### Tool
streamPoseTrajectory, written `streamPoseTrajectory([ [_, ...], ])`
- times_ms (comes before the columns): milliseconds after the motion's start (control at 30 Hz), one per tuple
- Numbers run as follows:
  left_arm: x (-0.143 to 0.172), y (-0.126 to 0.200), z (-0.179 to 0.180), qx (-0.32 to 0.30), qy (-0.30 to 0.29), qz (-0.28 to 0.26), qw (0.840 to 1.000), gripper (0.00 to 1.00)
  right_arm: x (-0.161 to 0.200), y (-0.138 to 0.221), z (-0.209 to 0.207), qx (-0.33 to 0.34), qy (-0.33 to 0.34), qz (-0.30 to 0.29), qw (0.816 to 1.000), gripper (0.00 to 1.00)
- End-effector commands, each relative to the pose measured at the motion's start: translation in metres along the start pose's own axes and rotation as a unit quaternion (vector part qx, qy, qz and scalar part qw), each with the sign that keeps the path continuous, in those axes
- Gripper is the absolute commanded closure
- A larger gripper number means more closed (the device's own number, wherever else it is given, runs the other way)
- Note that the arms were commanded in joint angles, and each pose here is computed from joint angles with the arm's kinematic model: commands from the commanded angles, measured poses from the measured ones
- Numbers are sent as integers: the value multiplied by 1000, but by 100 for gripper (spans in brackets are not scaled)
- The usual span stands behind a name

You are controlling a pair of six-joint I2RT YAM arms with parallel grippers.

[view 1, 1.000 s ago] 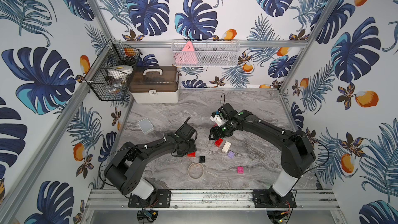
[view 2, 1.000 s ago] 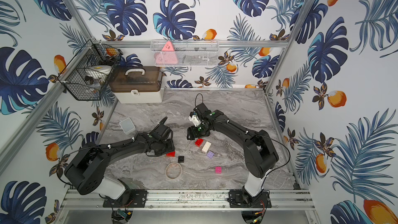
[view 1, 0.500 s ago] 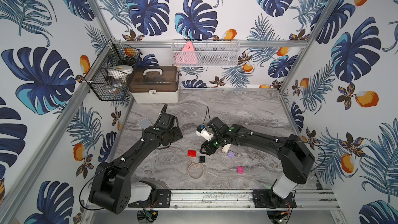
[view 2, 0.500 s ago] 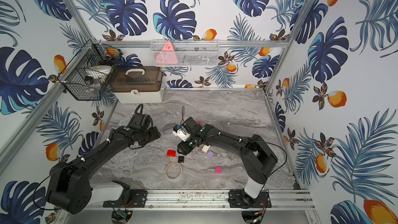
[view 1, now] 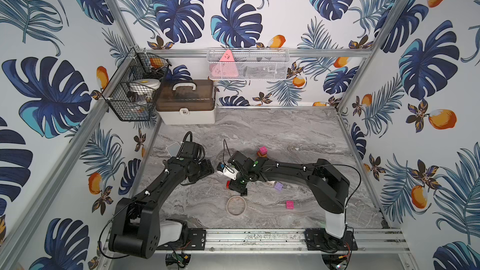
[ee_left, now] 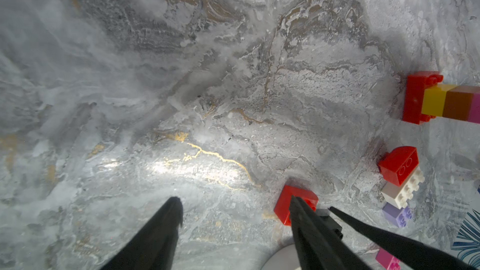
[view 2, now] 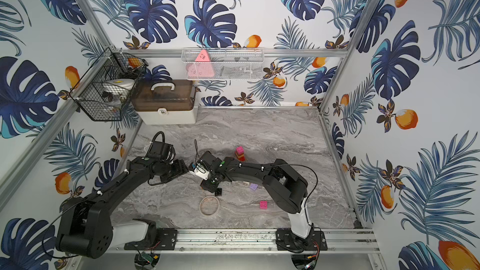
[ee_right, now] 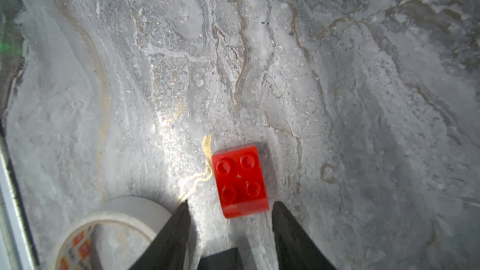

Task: Assemble the number 1 with lego
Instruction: Pick up the lego brick from the center of the board.

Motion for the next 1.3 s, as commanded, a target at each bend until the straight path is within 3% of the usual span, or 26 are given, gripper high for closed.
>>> streamPoseTrajectory([
  [0, -2, 1, -4, 17, -15, -5, 1000, 28, -5, -5, -5, 20, 12, 4, 1000, 43],
  [333, -3, 3, -3, 13, -17, -11, 1000, 29, 3, -25, -3, 7, 22, 30, 999, 47],
  [567, -3, 5, -3, 11, -19, -12, 1000, 29, 6, -30, -2, 1, 21, 36, 999, 58],
  [767, -7, 5, -6, 13, -26, -14, 1000, 30, -4, -14, -2, 0, 12, 16, 1000, 72],
  [833, -10, 6, -8, 13, -29, -15, 999, 30, -18, 8, -5, 1, 4, -13, 1000, 76],
  [1033, -28, 8, -23, 35, -40, -31, 998, 32, -29, 59, -48, 17, -95, -44, 994, 82],
  [1267, -63, 11, -69, 51, -81, -68, 993, 33, 7, 116, -138, 114, -245, -2, 963, 80],
])
Point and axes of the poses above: each gripper's point midway between its finger pads, its own y axis back along the fingers, its own z axis along the line the jaws close on, x = y × z, the point moved 4 cm from there along y, back along the fingers, and after that the axes turned 1 degree about -y, right-handed, at the moved point
